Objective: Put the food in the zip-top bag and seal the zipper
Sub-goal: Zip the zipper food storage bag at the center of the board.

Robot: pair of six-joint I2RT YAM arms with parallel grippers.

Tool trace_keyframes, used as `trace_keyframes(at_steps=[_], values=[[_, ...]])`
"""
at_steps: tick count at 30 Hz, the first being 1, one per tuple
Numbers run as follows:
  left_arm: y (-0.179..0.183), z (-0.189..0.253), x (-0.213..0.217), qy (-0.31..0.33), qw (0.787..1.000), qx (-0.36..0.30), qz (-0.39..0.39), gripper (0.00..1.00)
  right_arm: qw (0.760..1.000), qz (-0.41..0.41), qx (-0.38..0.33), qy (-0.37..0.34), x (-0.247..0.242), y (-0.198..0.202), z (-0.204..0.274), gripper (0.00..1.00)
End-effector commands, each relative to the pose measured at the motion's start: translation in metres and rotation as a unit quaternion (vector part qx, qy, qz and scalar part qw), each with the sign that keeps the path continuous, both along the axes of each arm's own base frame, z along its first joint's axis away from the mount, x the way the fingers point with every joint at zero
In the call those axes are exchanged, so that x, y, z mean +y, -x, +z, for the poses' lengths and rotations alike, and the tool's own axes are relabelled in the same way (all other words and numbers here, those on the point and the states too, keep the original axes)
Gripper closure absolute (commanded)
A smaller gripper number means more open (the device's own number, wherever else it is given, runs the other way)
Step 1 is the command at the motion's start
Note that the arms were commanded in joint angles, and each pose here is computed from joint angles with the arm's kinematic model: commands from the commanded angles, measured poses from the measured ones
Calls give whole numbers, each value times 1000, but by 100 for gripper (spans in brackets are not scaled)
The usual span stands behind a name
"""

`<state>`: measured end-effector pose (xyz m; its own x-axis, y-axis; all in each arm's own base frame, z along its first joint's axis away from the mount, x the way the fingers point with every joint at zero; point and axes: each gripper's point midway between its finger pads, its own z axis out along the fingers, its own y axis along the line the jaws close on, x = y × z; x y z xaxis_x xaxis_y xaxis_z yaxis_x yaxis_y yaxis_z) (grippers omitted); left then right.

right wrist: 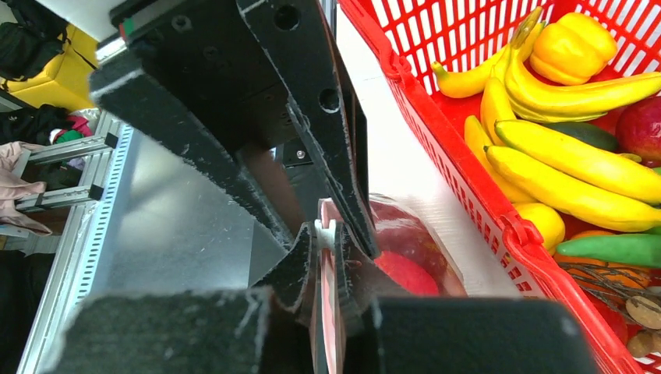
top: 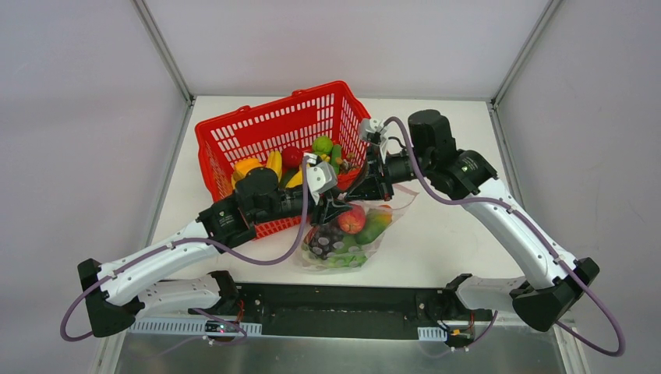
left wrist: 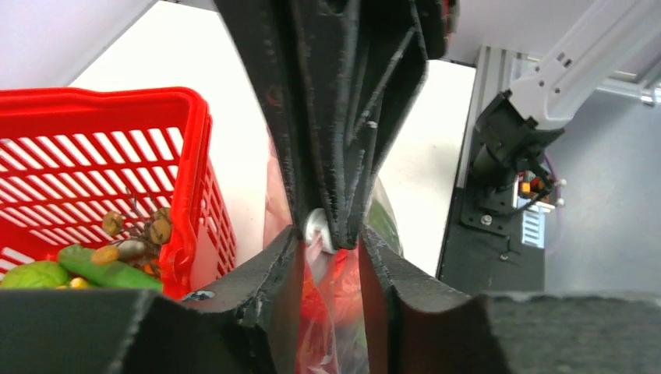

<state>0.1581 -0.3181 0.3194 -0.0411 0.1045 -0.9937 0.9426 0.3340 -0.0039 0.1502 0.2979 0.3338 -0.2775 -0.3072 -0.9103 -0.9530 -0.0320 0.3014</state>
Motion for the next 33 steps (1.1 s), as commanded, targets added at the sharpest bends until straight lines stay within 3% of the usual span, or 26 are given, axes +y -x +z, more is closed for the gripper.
trace_keyframes(at_steps=[1,8,20,33], values=[[0,31,-1,50,999,-9,-7,78,999,2,-31,-28,1,2,17,100],[2,17,2,31,999,5,-10,100,999,-10,-40,-29,0,-2,19,100],[-13,14,22,36,998,-4,42,100,997,-45,-51,29,-18,-4,-2,100],[-13,18,30,43,998,-11,47,100,994,-71,-64,58,-32,-4,-12,100]])
